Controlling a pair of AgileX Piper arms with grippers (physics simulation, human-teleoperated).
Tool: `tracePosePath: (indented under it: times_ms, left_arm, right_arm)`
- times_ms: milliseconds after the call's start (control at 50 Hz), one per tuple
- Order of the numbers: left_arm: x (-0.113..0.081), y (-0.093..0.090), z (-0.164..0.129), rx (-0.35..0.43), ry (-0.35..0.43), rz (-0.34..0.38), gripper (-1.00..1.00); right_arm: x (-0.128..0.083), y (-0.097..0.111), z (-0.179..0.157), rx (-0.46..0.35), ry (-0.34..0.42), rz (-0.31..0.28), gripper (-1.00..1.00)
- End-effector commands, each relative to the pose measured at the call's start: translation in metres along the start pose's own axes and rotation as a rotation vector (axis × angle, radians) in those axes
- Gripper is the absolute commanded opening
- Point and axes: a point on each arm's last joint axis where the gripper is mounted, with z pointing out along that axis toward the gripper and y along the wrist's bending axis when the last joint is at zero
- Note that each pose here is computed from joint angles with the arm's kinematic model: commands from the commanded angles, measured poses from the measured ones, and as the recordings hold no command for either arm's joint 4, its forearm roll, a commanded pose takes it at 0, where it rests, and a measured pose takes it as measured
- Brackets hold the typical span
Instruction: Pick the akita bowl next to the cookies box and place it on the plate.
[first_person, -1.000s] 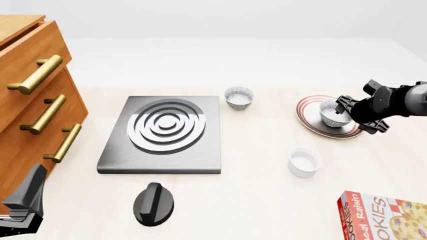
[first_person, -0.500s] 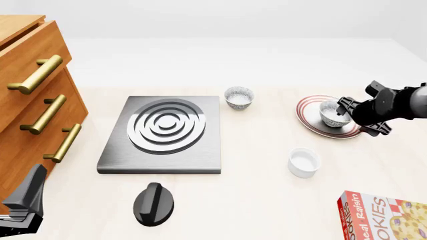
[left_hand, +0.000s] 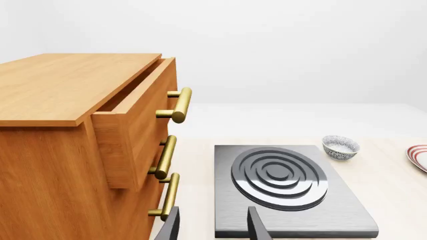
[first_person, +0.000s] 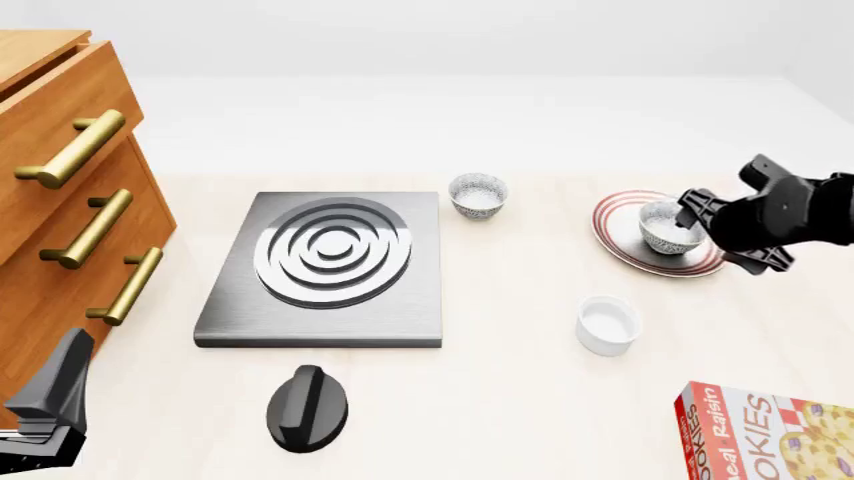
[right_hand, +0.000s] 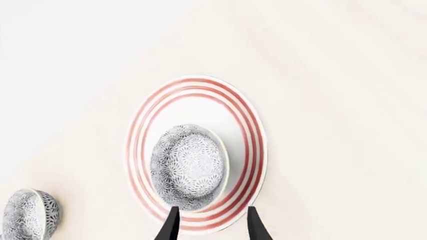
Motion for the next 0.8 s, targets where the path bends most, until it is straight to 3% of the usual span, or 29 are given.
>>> tracePosePath:
  times_ms: [20,120,500,580,800]
  left_arm:
    - [0.0,0.0,0.0,0.0,0.0,0.0,1.0]
    - [0.0,0.0,0.0,0.0,0.0,0.0,1.0]
    - [0.0,0.0,0.0,0.0,0.0,0.0,1.0]
    - [0.0,0.0,0.0,0.0,0.0,0.0,1.0]
    - [0.0,0.0,0.0,0.0,0.0,0.0,1.0]
  right_arm:
    - [0.011,-0.001,-0.031,-0.023,-0.02,0.008,1.0]
    - [0.013,-0.002,-0.048,-0.033,-0.037,-0.014,1.0]
    - [0.052,0.002,-0.117,-0.128,-0.069,-0.051,1.0]
    - [0.073,0.001,-0.137,-0.191,-0.085,-0.013,1.0]
    - [0.104,-0.011,-0.175,-0.295,-0.125,0.033,1.0]
